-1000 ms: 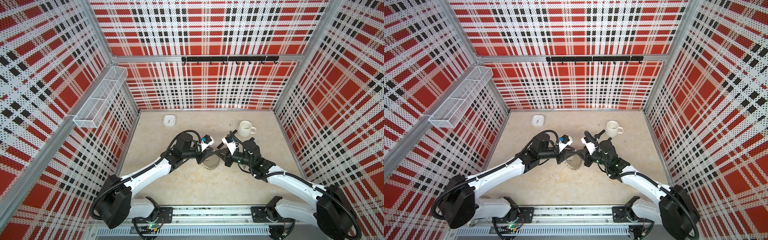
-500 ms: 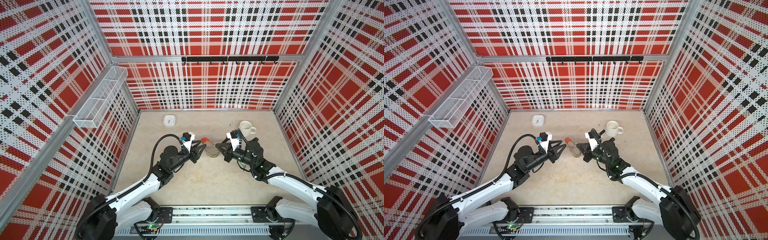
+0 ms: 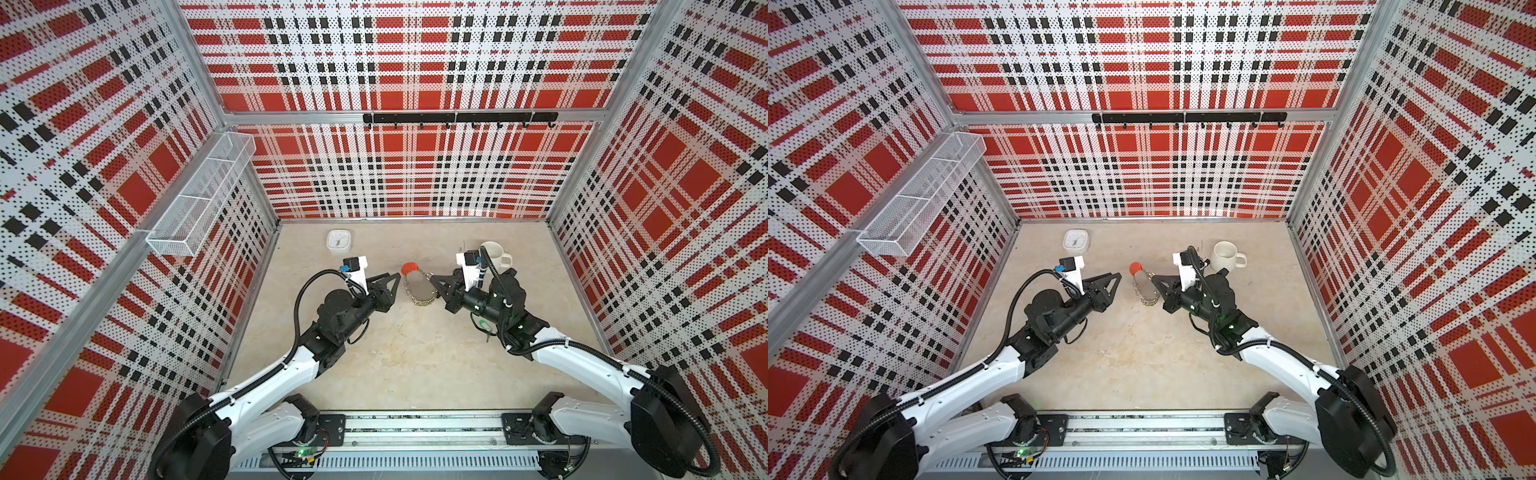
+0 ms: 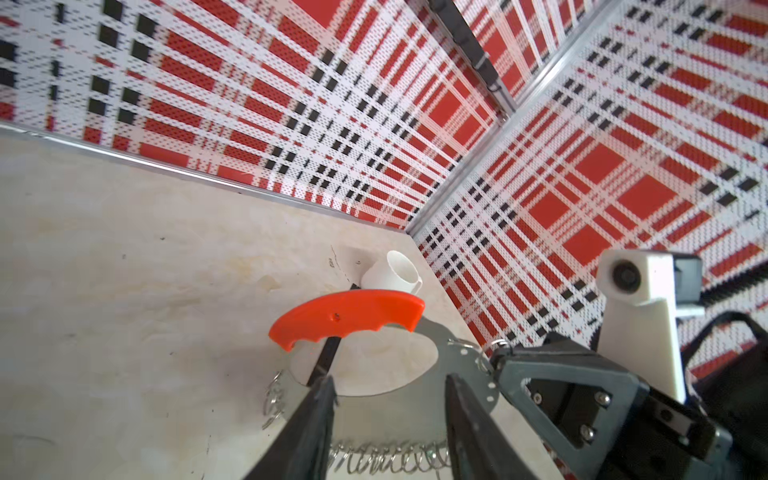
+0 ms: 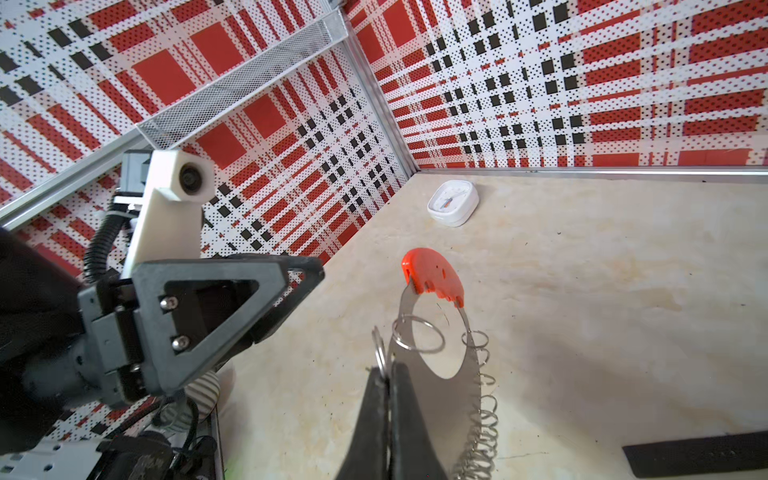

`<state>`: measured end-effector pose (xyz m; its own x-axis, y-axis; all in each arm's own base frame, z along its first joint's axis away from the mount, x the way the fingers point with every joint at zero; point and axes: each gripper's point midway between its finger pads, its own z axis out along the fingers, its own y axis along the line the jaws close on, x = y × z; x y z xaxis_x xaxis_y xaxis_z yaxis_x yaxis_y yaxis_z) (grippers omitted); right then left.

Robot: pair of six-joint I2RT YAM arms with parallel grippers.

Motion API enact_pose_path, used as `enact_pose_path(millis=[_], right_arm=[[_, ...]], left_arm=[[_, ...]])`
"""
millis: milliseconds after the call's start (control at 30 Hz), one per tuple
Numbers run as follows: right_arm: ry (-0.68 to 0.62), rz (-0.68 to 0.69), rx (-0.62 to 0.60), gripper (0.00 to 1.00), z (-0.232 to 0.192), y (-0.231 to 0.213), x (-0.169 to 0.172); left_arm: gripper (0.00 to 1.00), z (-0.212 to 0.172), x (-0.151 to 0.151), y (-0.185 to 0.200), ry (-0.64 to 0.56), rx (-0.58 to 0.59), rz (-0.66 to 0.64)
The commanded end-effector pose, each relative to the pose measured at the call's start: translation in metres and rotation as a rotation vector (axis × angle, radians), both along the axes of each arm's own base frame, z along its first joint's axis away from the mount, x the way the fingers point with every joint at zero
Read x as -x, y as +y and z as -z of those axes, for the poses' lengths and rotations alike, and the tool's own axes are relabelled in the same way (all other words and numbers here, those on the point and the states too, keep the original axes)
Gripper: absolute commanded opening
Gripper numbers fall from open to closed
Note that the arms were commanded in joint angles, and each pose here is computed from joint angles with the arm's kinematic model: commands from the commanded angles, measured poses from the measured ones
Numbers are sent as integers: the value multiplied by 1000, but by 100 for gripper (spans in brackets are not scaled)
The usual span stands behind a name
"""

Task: Put the keys on the keyring

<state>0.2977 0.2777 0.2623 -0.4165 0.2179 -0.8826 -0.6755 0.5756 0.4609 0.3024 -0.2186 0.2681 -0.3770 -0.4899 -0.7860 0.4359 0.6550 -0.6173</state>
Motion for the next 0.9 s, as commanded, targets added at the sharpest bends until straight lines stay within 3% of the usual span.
enact_pose_path(millis=[0, 233, 367, 867], right_arm=[[21, 85, -55, 0, -10, -2, -18], [38, 42, -19, 0, -6, 9, -31], [70, 14, -56, 0, -12, 9, -31], [51, -88, -109, 0, -39, -5, -43]], left_arm=[[48, 3, -4, 23, 62, 55, -150], [48, 8, -1, 21, 128, 32, -178], [46, 4, 4, 11, 125, 21, -142], [33, -42, 13, -41, -86, 119, 274]])
